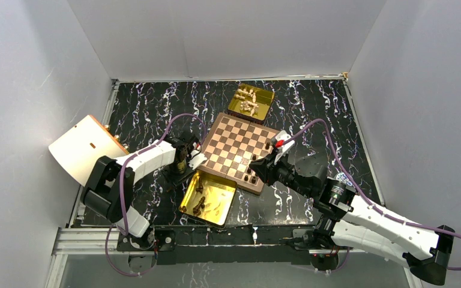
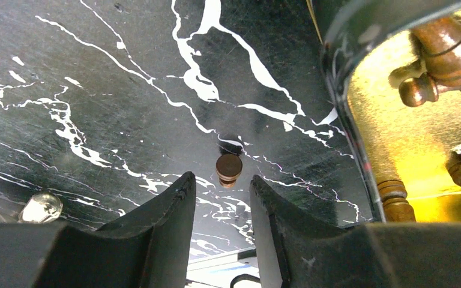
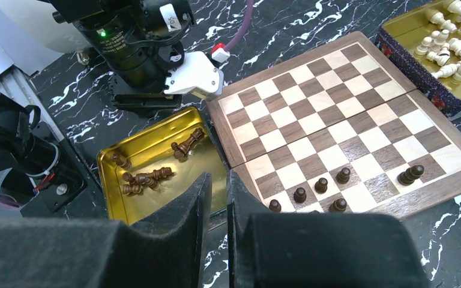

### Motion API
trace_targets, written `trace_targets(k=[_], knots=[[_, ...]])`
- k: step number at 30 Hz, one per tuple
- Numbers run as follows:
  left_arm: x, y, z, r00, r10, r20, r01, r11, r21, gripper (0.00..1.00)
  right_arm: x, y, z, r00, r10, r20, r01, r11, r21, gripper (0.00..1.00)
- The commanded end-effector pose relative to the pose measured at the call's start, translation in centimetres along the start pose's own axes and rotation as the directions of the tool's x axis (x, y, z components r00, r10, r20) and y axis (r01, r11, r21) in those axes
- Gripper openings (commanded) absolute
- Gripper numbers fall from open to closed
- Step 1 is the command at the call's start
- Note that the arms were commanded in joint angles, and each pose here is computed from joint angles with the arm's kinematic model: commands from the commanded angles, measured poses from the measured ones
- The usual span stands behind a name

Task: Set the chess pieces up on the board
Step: Pick up the chess piece at the center of the board.

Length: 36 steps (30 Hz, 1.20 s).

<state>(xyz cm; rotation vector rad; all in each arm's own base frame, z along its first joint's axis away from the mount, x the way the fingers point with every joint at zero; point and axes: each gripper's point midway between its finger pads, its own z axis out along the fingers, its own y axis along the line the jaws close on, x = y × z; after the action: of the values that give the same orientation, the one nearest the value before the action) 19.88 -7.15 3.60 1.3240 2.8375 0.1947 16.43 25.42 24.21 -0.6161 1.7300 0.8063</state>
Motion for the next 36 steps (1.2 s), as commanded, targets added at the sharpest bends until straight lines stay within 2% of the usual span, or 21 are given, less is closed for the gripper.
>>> trace_targets(k=[1, 23, 27, 33, 36], knots=[[0.6, -0.5, 0.5, 1.0, 0.015, -0.026, -0.014, 0.999, 0.029, 0.36, -1.5, 0.0, -0.2, 0.998, -0.009, 0.058, 0.009, 1.0, 0.003, 0.24], [1.2, -0.6, 1.6, 0.996, 0.014, -0.086, -0.011, 0.999, 0.033, 0.32, -1.6, -0.5, -0.7, 0.998, -0.032, 0.06, 0.03, 0.999, 0.027, 0.25], [0.6, -0.5, 1.5, 0.998, 0.015, -0.067, -0.012, 0.999, 0.038, 0.25, -1.8, -0.6, -0.9, 0.998, -0.034, 0.059, 0.032, 0.999, 0.032, 0.25], [-0.3, -0.6, 0.8, 0.998, 0.022, -0.054, -0.018, 0.998, 0.062, 0.09, -1.7, -0.6, -1.4, 0.999, -0.017, 0.035, 0.015, 0.999, 0.036, 0.25], [-1.6, 0.0, -0.6, 1.0, -0.018, -0.012, 0.019, 0.999, 0.039, 0.05, -2.0, -0.5, -1.5, 0.999, 0.0, 0.054, -0.002, 1.0, 0.031, 0.25]])
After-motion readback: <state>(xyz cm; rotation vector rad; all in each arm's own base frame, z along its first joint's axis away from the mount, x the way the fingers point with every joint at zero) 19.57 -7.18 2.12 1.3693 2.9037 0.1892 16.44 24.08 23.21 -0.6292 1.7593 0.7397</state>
